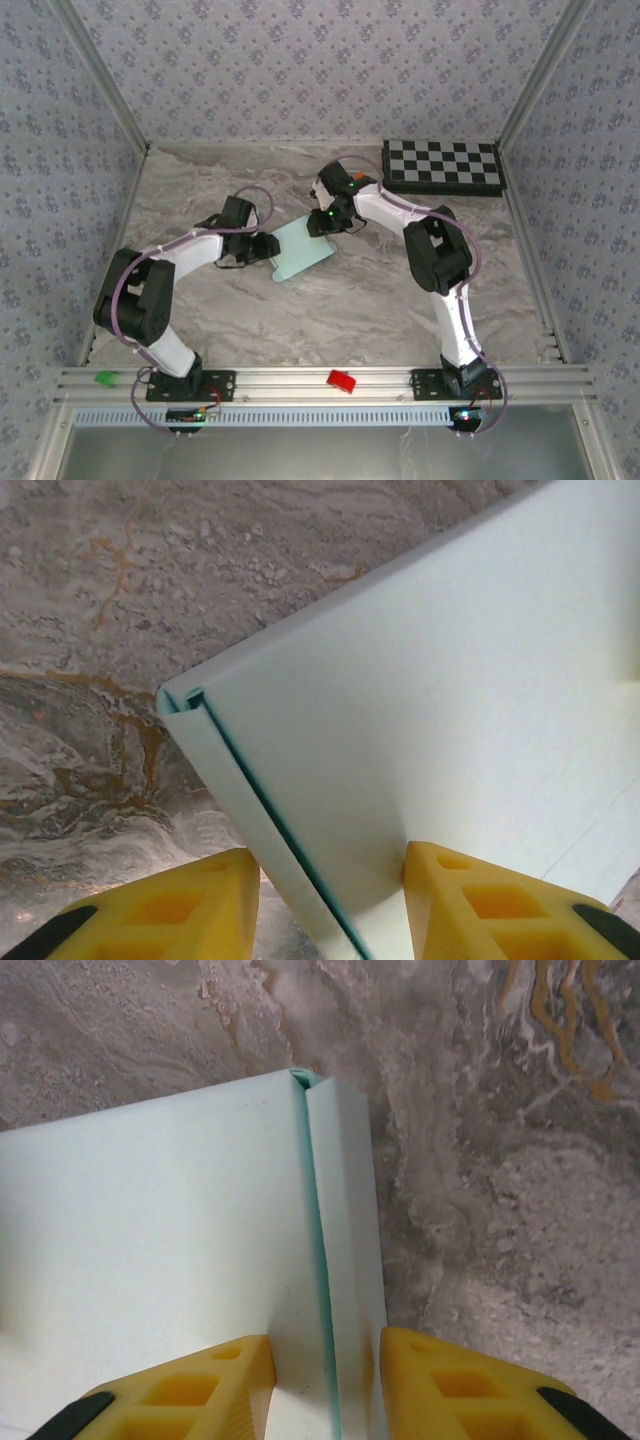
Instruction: Fold the paper box
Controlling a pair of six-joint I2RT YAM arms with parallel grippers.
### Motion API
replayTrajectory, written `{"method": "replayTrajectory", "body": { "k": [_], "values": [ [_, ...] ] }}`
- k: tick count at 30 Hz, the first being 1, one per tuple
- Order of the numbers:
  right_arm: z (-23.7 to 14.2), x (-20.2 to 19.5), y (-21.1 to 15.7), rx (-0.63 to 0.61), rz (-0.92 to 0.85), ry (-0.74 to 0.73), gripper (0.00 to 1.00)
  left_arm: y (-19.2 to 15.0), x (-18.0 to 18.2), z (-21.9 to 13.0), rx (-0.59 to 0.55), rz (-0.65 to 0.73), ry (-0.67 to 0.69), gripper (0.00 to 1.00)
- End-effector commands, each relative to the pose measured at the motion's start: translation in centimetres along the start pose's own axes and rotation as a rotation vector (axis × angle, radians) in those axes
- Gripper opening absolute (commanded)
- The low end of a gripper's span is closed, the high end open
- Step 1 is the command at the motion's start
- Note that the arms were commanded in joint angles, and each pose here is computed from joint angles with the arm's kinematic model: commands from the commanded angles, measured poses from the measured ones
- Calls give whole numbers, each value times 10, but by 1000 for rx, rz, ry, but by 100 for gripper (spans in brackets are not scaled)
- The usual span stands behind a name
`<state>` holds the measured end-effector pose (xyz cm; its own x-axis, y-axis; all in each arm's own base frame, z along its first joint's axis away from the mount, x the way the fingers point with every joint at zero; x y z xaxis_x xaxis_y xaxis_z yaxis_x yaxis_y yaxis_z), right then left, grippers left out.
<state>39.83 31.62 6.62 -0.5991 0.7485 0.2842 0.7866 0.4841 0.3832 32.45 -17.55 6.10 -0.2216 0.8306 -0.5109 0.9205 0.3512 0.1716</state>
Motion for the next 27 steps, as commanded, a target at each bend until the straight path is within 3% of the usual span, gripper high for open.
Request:
{"method": "replayTrajectory", "body": {
  "k": [1, 7, 17, 22, 27],
  "values": [
    [25, -23, -28, 139, -33, -82, 36, -34, 12, 7, 94, -17, 47, 42],
    [15, -34, -10, 113, -41, -109, 38, -39, 2, 5, 65, -23, 9, 44],
    [-65, -41, 38, -120, 21, -64, 48, -11, -30, -44, -87, 78, -14, 63],
    [-90, -41, 26, -175, 64, -48, 49, 3, -29, -62, -164, 149, 43, 70],
    [-97, -38, -3, -202, 122, -45, 49, 24, -29, -57, -172, 243, 56, 72]
  ]
}}
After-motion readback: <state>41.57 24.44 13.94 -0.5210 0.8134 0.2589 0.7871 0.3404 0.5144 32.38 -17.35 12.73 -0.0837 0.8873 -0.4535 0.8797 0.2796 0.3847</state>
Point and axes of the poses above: each hand's point on the last joint's axis, 136 mm out from that joint toward the fingers, its own z axis out along the fingers, its own x axis along the line the jaws close on, y = z × x, the point moved 1 cm from there along -z, back along the fingers, and after that the axes turned 11 degrees about -z, right-handed, at the moved point
